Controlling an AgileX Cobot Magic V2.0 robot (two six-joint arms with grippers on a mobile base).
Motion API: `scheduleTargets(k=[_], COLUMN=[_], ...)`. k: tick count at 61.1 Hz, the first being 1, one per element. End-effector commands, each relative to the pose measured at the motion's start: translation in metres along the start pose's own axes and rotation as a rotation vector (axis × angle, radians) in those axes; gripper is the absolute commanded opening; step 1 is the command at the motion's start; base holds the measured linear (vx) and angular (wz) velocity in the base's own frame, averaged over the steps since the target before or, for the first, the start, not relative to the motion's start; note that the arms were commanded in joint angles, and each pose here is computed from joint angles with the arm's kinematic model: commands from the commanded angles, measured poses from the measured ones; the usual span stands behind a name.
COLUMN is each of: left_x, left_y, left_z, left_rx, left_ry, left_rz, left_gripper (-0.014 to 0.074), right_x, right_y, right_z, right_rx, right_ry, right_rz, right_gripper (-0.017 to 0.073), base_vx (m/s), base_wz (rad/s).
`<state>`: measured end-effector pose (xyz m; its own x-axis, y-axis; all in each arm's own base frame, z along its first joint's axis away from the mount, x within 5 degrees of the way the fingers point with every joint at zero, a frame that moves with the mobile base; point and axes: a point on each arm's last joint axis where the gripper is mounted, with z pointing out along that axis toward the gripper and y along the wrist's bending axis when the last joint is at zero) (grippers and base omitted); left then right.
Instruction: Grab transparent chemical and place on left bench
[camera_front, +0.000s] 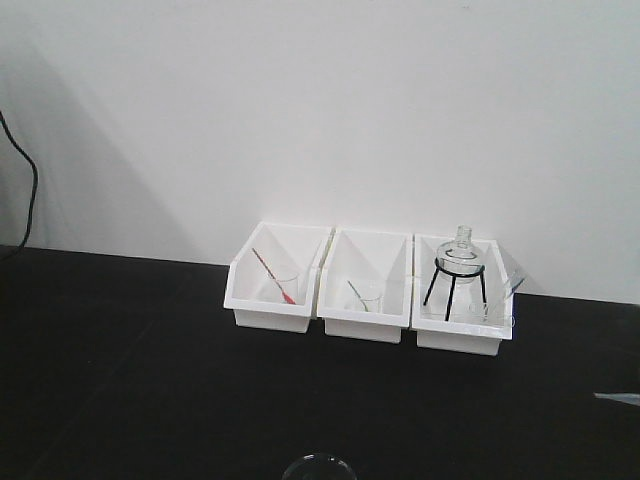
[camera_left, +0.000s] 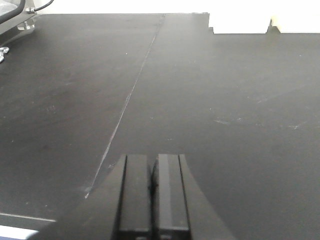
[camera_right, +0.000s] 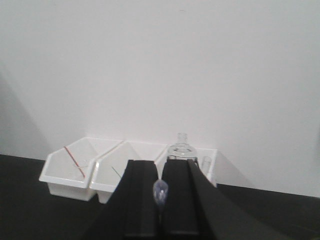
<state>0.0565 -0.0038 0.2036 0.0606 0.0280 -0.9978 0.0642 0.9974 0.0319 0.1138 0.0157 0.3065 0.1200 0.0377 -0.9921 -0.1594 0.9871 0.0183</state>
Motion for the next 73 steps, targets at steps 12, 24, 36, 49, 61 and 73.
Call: scheduleTargets(k=[12,24,36,49,61,73], left_x=[-0.003,-0.003,-0.003,-0.003,-0.003,-0.003], left_y=[0.000,0.000,0.000,0.000,0.000,0.000], left_z=[-0.001,-0.001,-0.001,-0.001,-0.001,-0.001], left_rx=[-0.002,-0.002,-0.002,-0.002,-0.002,-0.002], left_ry=[-0.081,-0.081,-0.081,-0.081,-0.081,-0.081], left_rz=[-0.009,-0.009,-0.009,-0.009,-0.009,-0.009], left_gripper=[-0.0003,-0.0003,-0.0003,-0.0003,-0.0003,-0.0003], right_x=[-0.041,-0.041,-0.011,0.022,0.033,0.051], right_y=[0.041,0.085,0.124,0.144,0.146,0.143], right_z=[0.085,0.138,0.160,0.162,0.166,0.172], right_rx=[-0.415,-0.592,-0.631,-0.641,-0.632,-0.572], right_ry=[-0.062,0.018,0.192,0.344,0.393,0.478], right_rz=[0.061,0.056,0.031,-0.102,-0.053,-0.085], right_gripper=[-0.0003,-0.0003,-0.0003,-0.0003,-0.0003,0.0004], base_vx=[0.00,0.00,0.00,0.00,0.00,0.00], base_wz=[0.00,0.00,0.00,0.00,0.00,0.00])
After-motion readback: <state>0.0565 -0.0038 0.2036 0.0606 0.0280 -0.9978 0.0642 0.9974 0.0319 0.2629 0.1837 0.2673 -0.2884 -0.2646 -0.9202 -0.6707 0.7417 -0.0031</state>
